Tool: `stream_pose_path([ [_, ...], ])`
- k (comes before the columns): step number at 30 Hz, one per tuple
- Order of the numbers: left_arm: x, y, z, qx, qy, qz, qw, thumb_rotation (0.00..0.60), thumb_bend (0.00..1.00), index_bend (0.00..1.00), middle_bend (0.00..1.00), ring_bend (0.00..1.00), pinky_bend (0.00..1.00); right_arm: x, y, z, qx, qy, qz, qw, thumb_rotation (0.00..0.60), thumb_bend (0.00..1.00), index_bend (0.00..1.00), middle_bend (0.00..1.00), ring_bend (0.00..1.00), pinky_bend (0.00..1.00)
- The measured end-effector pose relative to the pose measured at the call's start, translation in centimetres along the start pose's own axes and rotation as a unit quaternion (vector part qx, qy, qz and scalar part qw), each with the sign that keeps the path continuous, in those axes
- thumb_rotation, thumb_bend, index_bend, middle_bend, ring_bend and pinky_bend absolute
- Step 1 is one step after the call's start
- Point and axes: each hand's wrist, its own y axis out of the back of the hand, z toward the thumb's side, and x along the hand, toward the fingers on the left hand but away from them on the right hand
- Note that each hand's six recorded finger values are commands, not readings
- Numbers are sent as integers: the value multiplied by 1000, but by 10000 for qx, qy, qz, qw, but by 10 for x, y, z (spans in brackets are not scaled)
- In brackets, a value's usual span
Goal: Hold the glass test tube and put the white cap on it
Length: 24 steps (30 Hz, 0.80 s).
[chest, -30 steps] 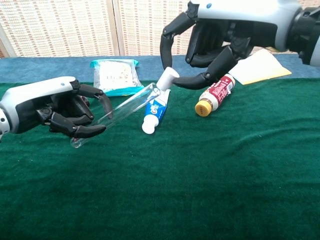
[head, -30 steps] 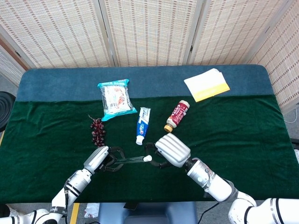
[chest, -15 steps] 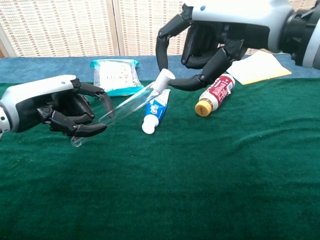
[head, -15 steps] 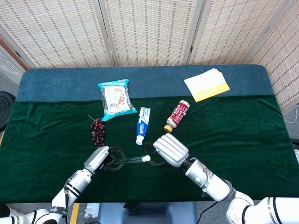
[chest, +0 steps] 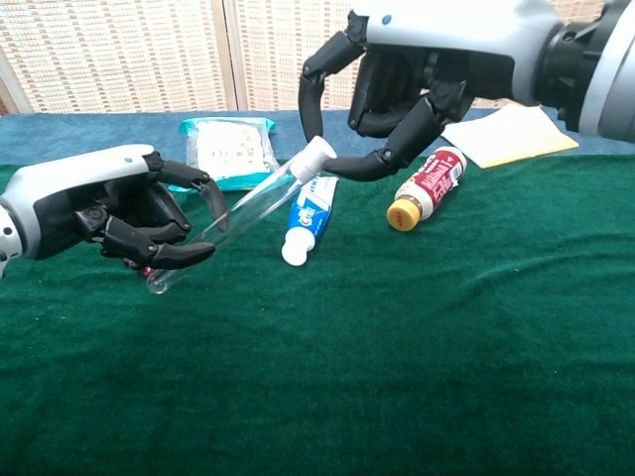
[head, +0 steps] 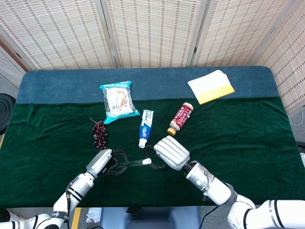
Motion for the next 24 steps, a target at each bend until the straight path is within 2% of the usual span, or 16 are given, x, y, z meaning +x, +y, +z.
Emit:
stream_pose_path([
  [10, 0, 5, -7, 223, 115, 120, 9996, 600, 582, 697, 1000, 971, 962, -2, -8, -3, 134, -79, 156, 9998, 582, 610, 750, 1000, 1000, 1000],
  [24, -1, 6, -8, 245, 171, 133, 9995, 600, 582, 705, 1000, 970, 962, -11, -21, -3, 343, -109, 246, 9990, 580, 610, 750, 1000, 1000, 1000],
])
